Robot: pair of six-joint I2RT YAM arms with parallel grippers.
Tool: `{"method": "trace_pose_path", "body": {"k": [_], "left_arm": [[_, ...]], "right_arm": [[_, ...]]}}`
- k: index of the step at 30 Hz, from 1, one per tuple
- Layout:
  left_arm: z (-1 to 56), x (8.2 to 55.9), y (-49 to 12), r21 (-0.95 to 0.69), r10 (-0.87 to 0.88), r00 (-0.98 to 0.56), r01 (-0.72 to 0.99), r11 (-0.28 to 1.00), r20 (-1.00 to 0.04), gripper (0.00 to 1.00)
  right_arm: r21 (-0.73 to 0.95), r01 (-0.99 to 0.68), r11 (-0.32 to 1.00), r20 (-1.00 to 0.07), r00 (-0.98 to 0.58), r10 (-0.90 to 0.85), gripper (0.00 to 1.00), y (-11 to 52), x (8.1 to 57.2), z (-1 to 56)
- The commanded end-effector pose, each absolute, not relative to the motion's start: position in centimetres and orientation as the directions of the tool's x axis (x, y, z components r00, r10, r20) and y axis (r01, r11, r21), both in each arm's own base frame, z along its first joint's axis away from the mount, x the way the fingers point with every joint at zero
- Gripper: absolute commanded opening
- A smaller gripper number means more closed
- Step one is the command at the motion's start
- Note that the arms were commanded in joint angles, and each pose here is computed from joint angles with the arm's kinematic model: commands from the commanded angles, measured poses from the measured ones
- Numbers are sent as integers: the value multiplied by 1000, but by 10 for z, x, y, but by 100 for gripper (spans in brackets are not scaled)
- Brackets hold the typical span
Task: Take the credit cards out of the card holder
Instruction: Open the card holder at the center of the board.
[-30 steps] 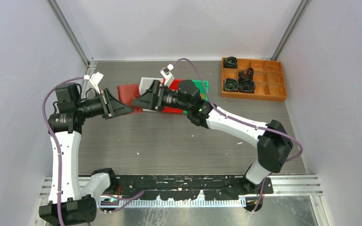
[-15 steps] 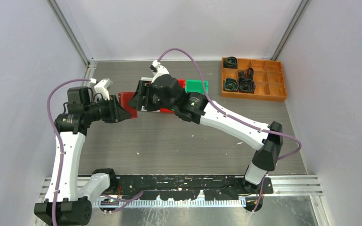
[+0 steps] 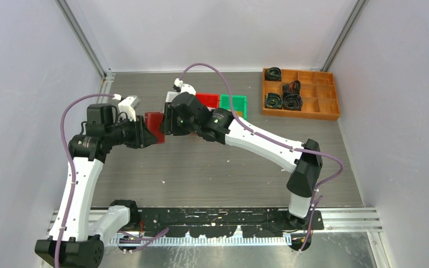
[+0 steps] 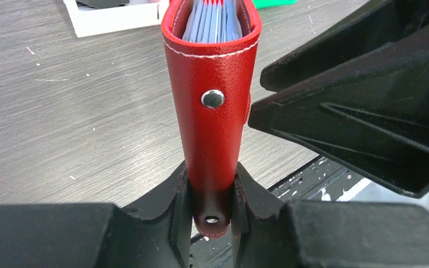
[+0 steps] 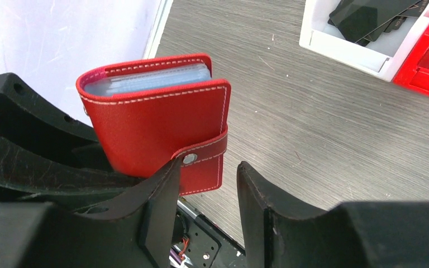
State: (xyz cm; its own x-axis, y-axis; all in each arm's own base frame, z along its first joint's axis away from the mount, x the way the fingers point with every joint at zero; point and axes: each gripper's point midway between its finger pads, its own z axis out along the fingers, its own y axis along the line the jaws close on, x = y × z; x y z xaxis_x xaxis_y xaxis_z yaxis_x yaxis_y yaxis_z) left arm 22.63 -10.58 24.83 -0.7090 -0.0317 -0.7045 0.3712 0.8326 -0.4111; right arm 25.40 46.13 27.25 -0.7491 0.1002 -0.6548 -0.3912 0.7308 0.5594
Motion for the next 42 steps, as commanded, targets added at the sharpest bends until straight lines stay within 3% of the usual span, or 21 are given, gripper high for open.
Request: {"method": "trace_pose_path", "body": {"k": [1,20,29,34,37,42], "left_arm": [[271,225,-111,-381,-22,-645,424,822,-764,0],[270,224,-115,-376,-10,-649,428,821,-761,0],[275,220,-118,-386,-8,-652,439,811,-758,0],[281,220,-118,-388,-15,-646,440,810,-763,0],[281,222,-117,-381,-15,-644,434,816,-765,0],[282,225,-114,-367,-13,-637,427,827,-771,0]], "right_arm": [[593,-398,700,-682,-711,174,47,465,260,306],[592,-406,696,-672,-725,149,45,480,254,298],[494,-371,786,-738,-657,154,30,462,274,294],[472,-366,802,-737,-663,131,20,462,275,285],[469,-367,803,-733,-669,123,9,462,274,281],[475,-368,799,-733,-669,128,1,460,273,283]]}}
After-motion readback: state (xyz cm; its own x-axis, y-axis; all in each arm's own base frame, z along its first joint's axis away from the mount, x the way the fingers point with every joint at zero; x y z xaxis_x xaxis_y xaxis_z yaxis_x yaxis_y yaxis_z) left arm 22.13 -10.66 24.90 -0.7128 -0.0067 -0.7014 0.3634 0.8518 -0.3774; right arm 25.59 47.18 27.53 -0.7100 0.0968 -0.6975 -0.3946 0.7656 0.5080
